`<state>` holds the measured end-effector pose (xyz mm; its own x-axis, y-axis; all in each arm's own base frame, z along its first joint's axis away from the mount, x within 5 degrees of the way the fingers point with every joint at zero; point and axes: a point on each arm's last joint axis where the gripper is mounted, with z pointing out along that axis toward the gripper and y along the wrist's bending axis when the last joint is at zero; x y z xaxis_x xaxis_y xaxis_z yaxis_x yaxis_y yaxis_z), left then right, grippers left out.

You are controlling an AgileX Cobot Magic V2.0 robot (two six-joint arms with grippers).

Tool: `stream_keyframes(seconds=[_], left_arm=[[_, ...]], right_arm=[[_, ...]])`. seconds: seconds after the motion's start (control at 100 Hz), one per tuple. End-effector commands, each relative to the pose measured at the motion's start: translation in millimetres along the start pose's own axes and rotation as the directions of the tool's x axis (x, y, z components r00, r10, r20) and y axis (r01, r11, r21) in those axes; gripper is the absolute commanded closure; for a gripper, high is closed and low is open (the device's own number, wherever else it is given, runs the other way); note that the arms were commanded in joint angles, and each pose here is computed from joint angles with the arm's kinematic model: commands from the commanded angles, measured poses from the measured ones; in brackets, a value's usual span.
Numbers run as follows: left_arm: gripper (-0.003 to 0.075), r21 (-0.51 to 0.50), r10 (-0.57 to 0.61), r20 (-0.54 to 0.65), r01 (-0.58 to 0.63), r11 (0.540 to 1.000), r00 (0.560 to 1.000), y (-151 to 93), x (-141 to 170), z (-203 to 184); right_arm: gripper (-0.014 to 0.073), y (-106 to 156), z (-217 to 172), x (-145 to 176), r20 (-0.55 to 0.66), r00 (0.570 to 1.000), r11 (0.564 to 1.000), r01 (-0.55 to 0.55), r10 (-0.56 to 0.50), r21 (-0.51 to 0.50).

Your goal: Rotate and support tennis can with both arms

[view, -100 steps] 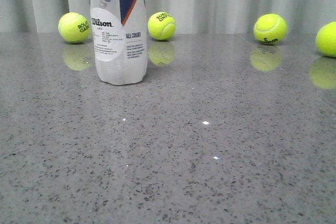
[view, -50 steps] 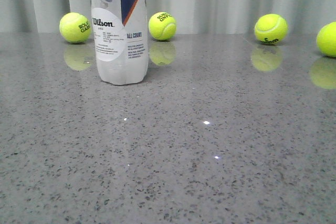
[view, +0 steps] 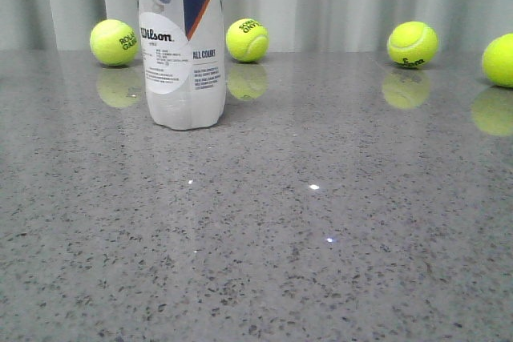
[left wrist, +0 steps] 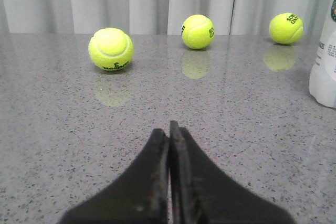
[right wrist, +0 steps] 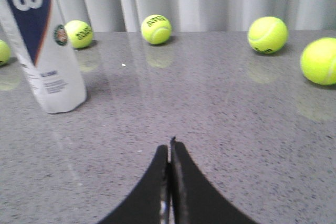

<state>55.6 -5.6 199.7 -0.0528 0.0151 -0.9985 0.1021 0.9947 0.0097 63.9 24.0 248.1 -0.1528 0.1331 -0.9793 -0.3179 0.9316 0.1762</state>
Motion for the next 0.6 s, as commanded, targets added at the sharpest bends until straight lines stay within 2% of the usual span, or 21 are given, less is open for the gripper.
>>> stream_keyframes(seconds=[0.0,0.1,0.29,0.47,0.59], left_arm=[[0.0738,-0.001,-0.023,0.074,0.023,1.000,0.997,0.0,5.3,-0.2],[0.0738,-0.001,-0.023,0.074,0.023,1.000,0.997,0.0,5.3,-0.2],[0.0738,-0.001,-0.023,0.074,0.023,1.000,0.997,0.0,5.3,-0.2],[0.0739,-0.001,-0.023,0.074,0.023,1.000,0.997,0.0,5.3,-0.2],[0.0738,-0.001,-0.023,0.074,0.023,1.000,0.997,0.0,5.3,-0.2]], right_arm=[[0.0664,-4.4,0.5,-9.0,0.141,0.990,0.999,-0.004,-0.003,0.051],[0.0664,-11.9,-2.3,-0.3,0.200,0.979,0.991,0.013,-0.040,0.133],[0.0664,-20.6,-9.4,14.9,0.248,0.936,0.941,0.172,-0.247,0.290],[0.0664,-26.6,-13.5,30.0,0.284,0.928,0.923,0.128,-0.240,0.362],[0.0664,-26.2,-14.4,31.3,0.252,0.925,0.909,0.177,-0.285,0.378]])
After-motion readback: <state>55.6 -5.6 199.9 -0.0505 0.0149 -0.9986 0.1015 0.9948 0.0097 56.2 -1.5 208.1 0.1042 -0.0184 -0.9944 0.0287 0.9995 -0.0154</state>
